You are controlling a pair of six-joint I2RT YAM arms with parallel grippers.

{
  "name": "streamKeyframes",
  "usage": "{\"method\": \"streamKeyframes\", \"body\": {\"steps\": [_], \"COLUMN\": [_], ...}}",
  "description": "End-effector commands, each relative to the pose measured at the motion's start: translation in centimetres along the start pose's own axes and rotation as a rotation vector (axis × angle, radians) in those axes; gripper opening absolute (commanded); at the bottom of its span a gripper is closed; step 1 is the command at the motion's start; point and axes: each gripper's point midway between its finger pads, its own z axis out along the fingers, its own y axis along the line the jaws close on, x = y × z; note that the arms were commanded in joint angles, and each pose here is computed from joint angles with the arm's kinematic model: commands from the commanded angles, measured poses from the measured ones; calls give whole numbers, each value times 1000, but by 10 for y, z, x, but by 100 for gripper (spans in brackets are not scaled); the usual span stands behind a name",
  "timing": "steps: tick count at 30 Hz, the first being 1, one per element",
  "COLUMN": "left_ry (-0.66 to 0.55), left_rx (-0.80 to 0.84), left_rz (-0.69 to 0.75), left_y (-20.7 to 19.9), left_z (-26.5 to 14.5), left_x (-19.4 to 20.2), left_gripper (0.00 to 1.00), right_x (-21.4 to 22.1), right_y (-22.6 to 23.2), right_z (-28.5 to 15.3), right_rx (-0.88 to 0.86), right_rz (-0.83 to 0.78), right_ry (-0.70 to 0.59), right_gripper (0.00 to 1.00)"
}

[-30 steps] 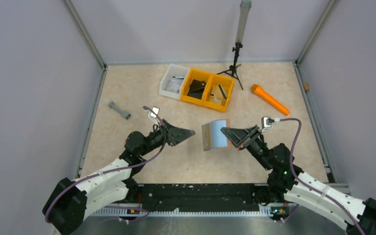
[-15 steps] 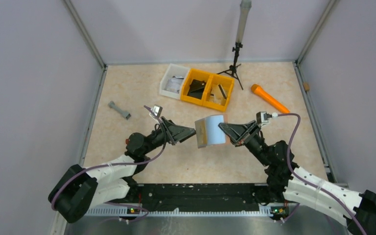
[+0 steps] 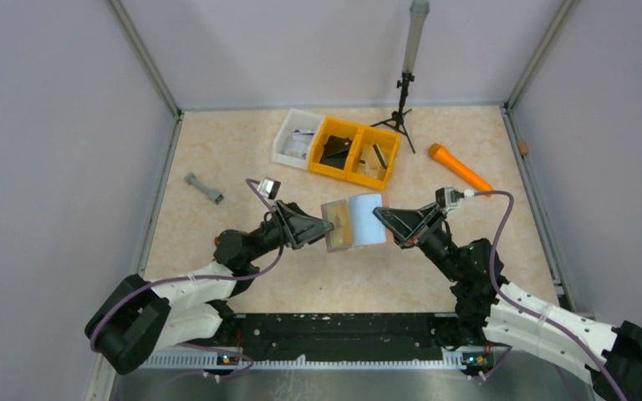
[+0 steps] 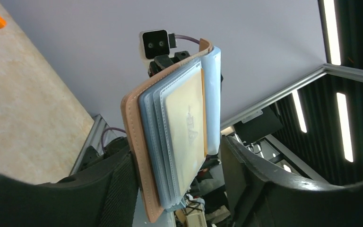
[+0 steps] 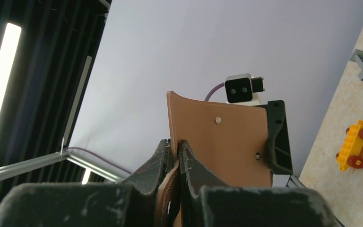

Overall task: Take the credit cards out of the card holder
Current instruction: Remove the credit card from the card holder.

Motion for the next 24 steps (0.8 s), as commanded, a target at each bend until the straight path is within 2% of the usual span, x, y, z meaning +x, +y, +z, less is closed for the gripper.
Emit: {"method": "streamKeyframes", "body": {"steps": [1, 8, 13, 18, 19, 20, 22, 24], "left_ry": [10, -10, -1, -3, -1, 0, 2, 2], "left_rx": [136, 79, 23, -19, -22, -26, -50, -104], "left_rz": [89, 92, 114, 131, 143, 155, 174, 182], "left_y": [-36, -20, -6, 5, 6, 8, 12, 22], "left_z": [-1, -5, -3, -5, -6, -7, -10, -12], "left_x": [2, 2, 2, 3, 3, 4, 5, 4], "left_gripper": [59, 32, 20, 0, 0, 0, 0, 0], "right_x": [-11, -8, -6, -8, -10, -12, -16, -21], "right_y": [26, 13, -4, -12, -15, -18, -27, -35], "right_z": [-2, -7, -10, -16, -18, -21, -26, -32], "right_rx": [-61, -27, 32, 34, 43, 55, 90, 143], "right_rz": [-12, -13, -30, -57, -68, -79, -120, -183], "right_ry": [-43, -33, -22, -36, -44, -54, -71, -85], "right_gripper": [0, 0, 0, 0, 0, 2, 13, 30]}}
